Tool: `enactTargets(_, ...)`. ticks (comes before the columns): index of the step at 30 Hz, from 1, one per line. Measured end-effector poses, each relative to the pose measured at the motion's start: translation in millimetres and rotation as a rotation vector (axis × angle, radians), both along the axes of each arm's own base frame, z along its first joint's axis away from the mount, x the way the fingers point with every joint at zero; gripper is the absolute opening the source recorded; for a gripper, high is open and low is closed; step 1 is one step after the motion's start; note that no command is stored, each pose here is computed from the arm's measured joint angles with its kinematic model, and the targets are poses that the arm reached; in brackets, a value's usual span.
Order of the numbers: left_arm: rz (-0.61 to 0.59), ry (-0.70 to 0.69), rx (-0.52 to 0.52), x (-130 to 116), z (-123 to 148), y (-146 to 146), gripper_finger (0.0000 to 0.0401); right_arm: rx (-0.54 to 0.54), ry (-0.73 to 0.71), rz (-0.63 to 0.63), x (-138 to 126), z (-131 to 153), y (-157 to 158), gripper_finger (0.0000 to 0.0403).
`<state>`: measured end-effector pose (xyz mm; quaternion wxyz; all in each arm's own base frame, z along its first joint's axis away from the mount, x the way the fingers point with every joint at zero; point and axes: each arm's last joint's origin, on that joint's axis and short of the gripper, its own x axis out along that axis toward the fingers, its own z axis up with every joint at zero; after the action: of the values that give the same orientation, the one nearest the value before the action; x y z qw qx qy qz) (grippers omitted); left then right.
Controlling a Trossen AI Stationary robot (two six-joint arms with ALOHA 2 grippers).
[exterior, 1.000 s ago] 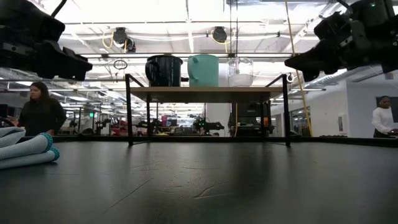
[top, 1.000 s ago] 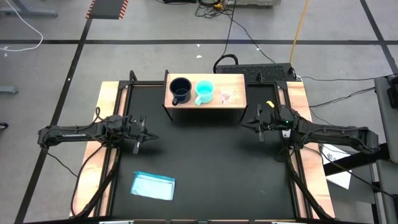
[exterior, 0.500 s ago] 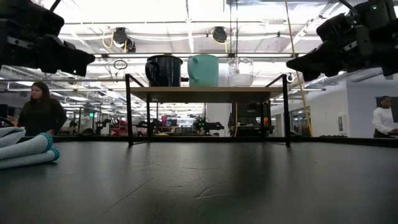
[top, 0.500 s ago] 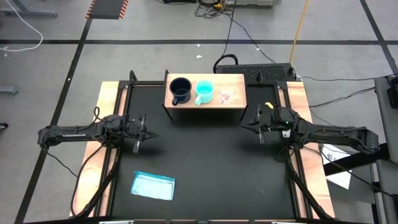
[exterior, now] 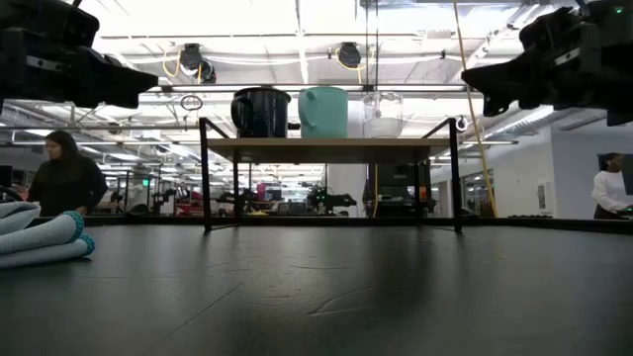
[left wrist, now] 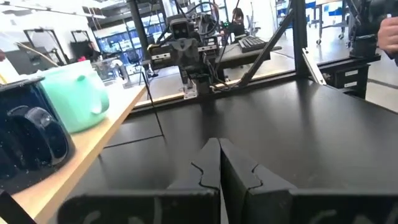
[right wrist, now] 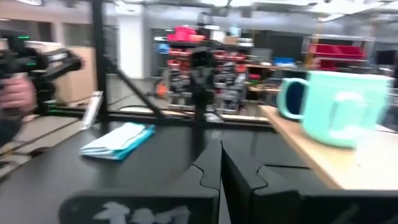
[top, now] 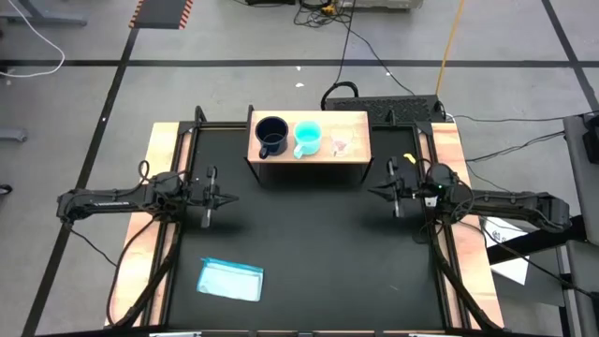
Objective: Stack small to large cups/mugs on shelf
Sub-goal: Return to Home Position
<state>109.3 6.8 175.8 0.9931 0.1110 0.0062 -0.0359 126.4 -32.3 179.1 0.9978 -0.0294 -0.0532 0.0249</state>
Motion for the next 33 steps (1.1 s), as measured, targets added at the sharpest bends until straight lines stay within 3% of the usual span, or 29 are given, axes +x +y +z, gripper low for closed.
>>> enactTargets(6,-0.028,-0.005,0.009,0.0,0.4,-1.9,0.0001,-0.021,-0.025,0.092,-1.4,2.8,3.1,0.0)
enactTargets(13,-0.061,0.002,0.016,0.3,-0.3,-8.6,0.0,-0.006,0.043,0.091,-1.0,-4.0,2.9,0.0)
enactTargets(33,-0.011,0.06,0.041,0.0,-6.1,-13.6,0.0,-0.007,0.085,0.091,-0.8,-8.5,2.9,0.0)
